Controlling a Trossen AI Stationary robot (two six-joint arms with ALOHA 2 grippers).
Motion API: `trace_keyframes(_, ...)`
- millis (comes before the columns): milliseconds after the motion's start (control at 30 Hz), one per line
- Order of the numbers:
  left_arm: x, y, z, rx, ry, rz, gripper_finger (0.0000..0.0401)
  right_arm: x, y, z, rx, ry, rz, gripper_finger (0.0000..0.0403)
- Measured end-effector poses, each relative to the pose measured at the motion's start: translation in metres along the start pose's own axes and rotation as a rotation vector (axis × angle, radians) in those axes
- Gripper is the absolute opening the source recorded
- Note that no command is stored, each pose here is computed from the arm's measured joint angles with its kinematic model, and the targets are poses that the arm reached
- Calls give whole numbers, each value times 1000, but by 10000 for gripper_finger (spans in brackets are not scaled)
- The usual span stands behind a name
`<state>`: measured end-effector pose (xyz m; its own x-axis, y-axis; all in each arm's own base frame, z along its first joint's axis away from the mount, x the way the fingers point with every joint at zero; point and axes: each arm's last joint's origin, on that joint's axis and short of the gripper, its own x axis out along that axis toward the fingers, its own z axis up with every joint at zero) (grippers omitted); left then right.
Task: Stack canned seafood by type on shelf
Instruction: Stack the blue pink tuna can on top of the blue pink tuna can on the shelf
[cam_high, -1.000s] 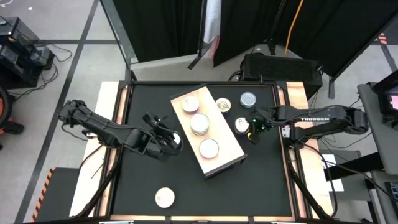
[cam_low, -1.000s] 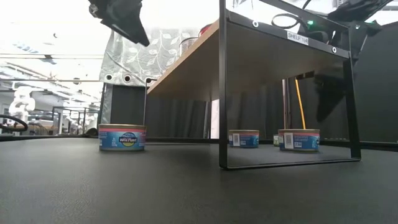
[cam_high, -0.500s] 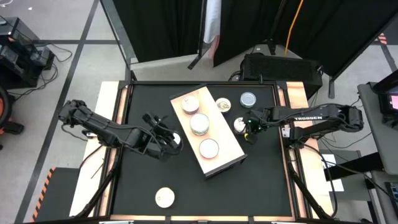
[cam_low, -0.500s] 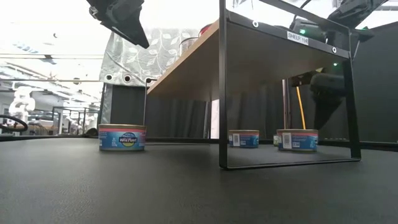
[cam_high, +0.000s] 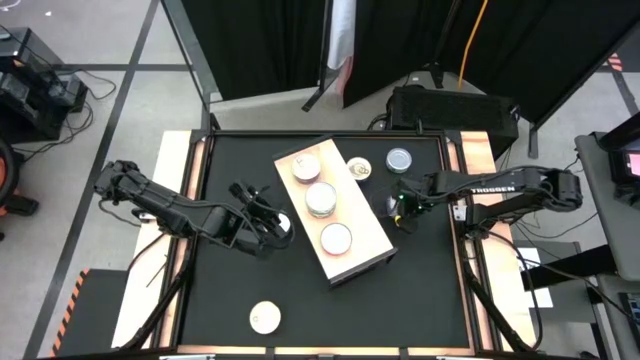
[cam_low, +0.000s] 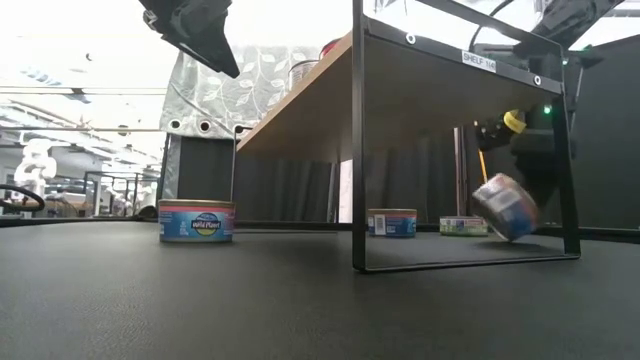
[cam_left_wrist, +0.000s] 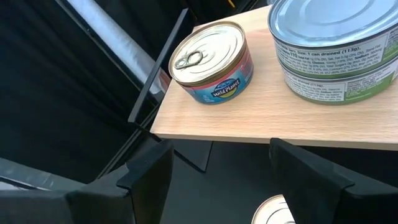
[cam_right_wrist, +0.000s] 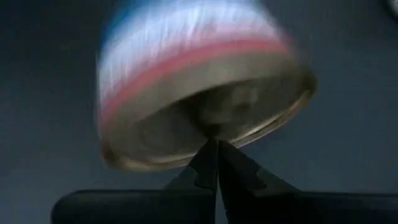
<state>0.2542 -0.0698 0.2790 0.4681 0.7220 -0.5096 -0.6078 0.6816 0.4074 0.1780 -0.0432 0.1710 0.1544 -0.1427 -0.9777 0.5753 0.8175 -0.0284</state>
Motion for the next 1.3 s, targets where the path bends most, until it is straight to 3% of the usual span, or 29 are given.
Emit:
trace_keyframes(433, 0, 1, -1, 12, 8, 3, 267, -3, -4, -10, 65, 86, -46, 6)
trace_keyframes(833, 0, 1, -2, 17, 14, 1, 267, -41, -19, -32, 200, -31, -70, 8)
trace_keyframes(1033, 0, 1, -2, 17, 14, 2, 267, -63, -20, -37, 265, -127, 66, 36)
trace_keyframes(1300, 0, 1, -2, 26, 14, 2, 267, -77, 1, -30, 297, -260, 255, 122)
